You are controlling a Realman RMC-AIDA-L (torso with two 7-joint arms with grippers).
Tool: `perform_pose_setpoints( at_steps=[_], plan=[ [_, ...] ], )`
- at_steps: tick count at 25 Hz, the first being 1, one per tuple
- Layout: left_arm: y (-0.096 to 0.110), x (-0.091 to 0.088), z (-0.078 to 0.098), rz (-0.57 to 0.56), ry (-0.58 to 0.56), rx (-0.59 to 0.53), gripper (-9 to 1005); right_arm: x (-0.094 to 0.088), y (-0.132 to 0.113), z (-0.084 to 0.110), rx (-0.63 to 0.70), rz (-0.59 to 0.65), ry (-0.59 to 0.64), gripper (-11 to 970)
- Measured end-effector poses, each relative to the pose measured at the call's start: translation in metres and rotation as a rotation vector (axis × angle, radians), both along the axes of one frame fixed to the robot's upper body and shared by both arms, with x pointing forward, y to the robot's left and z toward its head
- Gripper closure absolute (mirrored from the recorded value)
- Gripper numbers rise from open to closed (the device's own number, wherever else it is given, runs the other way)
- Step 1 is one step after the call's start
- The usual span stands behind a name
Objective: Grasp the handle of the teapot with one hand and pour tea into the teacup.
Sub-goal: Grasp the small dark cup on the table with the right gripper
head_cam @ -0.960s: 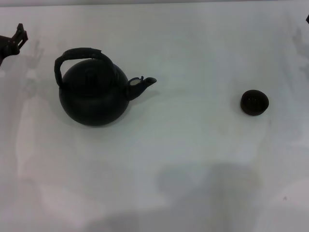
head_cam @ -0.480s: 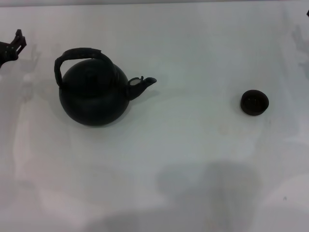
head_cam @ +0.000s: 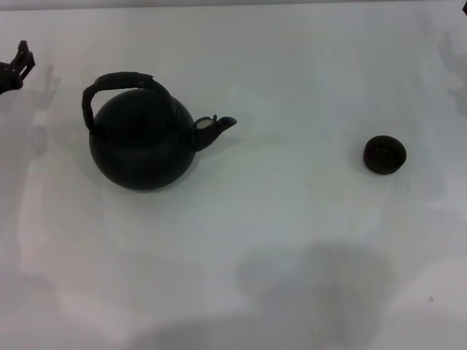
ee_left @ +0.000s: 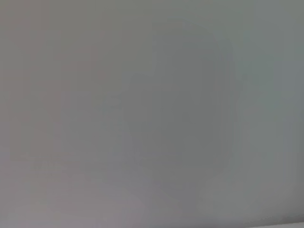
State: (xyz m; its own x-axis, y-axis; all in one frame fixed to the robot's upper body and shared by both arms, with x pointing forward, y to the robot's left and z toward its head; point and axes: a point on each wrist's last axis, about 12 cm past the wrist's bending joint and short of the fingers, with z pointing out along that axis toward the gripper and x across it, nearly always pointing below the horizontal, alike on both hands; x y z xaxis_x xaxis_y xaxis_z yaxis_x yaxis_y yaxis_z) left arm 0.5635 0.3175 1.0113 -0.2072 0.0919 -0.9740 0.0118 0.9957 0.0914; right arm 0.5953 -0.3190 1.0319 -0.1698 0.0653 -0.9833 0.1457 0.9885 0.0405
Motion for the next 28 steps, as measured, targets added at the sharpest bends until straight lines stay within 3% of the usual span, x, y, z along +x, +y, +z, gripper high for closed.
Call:
perform_pose_setpoints(
  at_steps=[5, 9, 13, 17, 23, 28],
  plan=[
    [0.004, -0.008, 0.000, 0.004, -0.038, -0.005, 124, -0.001, 0.001, -0.001, 0.008, 0.006, 0.004, 106],
    [0.015, -0.036, 0.006, 0.012, -0.193, -0.036, 124, -0.002, 0.003, -0.002, 0.024, 0.007, 0.001, 107],
    [0.026, -0.061, 0.006, 0.033, -0.263, -0.060, 123, -0.001, 0.012, 0.000, 0.043, 0.046, -0.014, 109],
    [0.032, -0.070, 0.002, 0.052, -0.249, -0.068, 123, 0.006, 0.032, 0.008, 0.088, 0.139, -0.034, 111],
    [0.035, -0.083, -0.006, 0.075, -0.218, -0.072, 123, 0.026, 0.064, 0.028, 0.182, 0.372, -0.001, 113],
    [0.037, -0.091, -0.011, 0.097, -0.202, -0.083, 124, 0.037, 0.068, 0.053, 0.222, 0.534, 0.012, 115]
  ],
)
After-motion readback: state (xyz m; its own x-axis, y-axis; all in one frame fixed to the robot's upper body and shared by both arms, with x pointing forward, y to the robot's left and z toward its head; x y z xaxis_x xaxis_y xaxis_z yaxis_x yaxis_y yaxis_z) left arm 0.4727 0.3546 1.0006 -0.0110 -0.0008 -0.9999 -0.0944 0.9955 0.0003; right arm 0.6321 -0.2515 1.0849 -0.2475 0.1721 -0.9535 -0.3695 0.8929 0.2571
